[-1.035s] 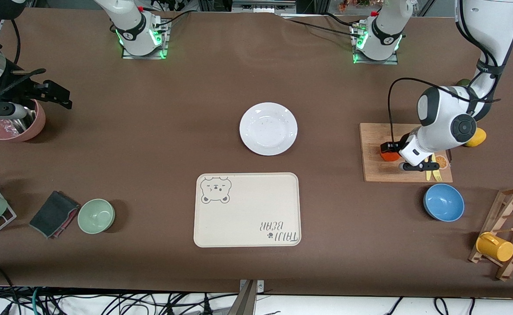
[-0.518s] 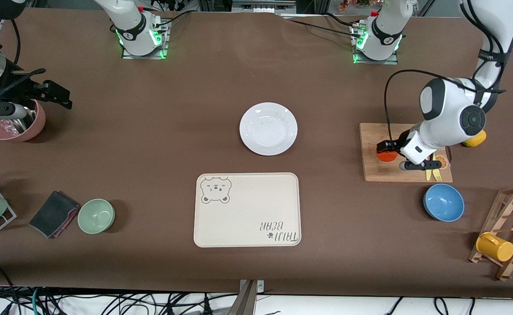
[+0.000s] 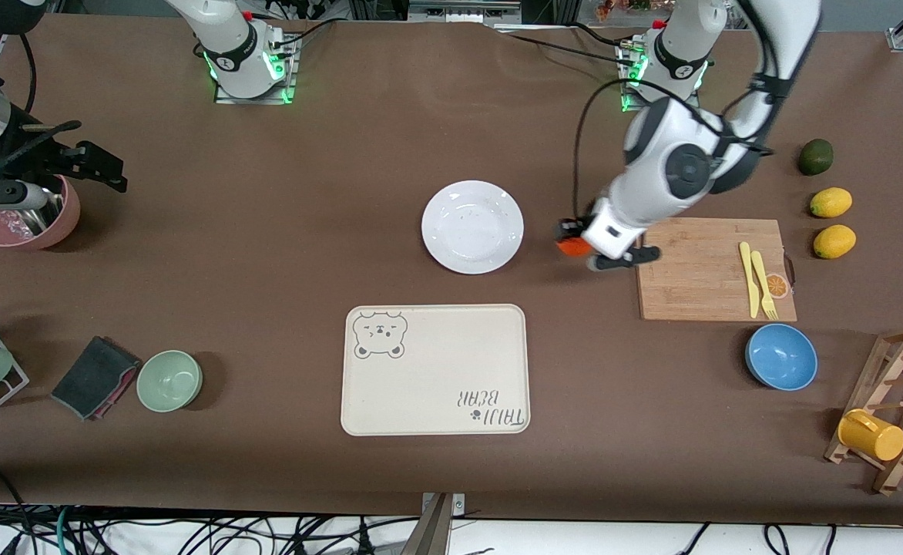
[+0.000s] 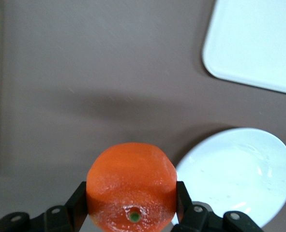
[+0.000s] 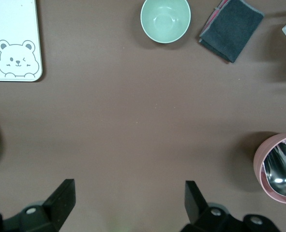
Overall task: Place orange and plate with both arms
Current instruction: 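Carry the orange with the left gripper and lower it onto the plate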
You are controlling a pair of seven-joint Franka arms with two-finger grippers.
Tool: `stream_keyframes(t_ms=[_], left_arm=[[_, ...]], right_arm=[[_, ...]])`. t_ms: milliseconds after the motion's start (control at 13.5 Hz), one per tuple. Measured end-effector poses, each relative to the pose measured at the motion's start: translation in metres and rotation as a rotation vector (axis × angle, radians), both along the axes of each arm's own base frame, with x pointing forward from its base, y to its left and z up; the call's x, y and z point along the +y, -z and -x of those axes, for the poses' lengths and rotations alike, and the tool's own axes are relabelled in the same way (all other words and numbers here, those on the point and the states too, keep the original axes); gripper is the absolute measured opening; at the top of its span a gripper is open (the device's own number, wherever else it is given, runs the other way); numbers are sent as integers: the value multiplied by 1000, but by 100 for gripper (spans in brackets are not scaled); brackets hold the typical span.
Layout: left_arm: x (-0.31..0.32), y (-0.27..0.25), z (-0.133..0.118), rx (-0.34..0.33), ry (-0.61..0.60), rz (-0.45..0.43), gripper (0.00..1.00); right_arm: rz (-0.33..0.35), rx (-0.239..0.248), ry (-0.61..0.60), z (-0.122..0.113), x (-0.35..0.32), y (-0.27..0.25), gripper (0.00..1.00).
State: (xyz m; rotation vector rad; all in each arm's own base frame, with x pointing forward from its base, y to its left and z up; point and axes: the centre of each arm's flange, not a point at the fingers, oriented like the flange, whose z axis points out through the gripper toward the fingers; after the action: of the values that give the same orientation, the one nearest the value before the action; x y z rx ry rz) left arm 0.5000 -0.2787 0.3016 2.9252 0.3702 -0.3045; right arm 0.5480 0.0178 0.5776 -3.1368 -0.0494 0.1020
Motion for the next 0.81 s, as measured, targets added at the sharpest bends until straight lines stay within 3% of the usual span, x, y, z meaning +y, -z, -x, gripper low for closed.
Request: stream_keyframes(t_ms=[518,813], left_arm=[[-139,46,44,25,-46,-12,73],[-169,91,41,61,-55,-27,73]], right_arm=[[0,0,0,0,0,0,100],[0,0,0,0,0,0,100]])
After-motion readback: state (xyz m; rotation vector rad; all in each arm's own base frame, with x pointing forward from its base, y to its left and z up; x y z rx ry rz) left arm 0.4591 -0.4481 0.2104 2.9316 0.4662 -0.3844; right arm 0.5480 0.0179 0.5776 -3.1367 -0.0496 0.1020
